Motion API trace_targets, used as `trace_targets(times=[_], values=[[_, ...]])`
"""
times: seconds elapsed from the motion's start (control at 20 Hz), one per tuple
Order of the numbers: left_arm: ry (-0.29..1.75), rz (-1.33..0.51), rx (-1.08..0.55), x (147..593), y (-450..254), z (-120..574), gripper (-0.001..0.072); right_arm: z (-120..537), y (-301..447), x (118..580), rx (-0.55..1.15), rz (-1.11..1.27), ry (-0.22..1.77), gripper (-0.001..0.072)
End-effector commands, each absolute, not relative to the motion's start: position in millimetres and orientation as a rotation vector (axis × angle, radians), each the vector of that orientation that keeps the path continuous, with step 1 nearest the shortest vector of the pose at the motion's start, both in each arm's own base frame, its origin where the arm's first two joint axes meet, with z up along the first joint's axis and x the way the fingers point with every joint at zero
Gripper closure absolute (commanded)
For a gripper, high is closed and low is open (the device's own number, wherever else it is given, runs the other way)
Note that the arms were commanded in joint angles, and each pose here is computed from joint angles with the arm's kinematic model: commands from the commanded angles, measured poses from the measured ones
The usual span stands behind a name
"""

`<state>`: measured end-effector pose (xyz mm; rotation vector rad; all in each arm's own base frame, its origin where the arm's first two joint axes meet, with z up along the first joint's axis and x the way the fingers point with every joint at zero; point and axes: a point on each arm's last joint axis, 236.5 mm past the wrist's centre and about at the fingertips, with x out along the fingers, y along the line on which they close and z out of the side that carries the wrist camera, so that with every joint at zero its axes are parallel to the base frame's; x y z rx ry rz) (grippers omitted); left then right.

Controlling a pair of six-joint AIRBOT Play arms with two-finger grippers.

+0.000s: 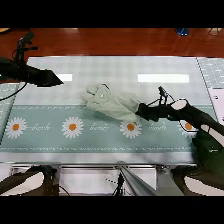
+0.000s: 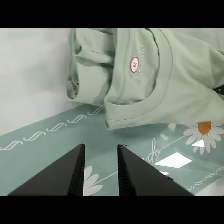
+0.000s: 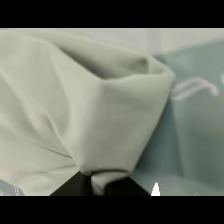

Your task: Fold the shirts.

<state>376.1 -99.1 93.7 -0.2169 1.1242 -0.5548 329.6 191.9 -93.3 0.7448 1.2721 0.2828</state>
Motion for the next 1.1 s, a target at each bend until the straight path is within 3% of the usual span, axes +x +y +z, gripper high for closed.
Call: trace_targets(times=[0.0,0.2,0.45,0.8,1.05], values=[[1.135,-0.557,-0.214,374,-99,93,0.0433,-43,203,348,0.701,0.418,1.152,0.0688],[1.137,-0.552,-0.218,377,-98,89,0.0433,68,146,350,0.666,0.438,1.003,0.0688],[1.178,-0.543,-0.24,385,-97,69,0.0433,159,43,301,0.584,0.202,0.879,0.0688],[1.23,-0.543,-0.274,388,-99,49,0.0434,174,-115,171,0.449,-0.534,0.975,0.0689],[1.271,-0.535,-0.293,393,-99,29,0.0434,164,-154,104,0.484,-0.838,1.095,0.0689]])
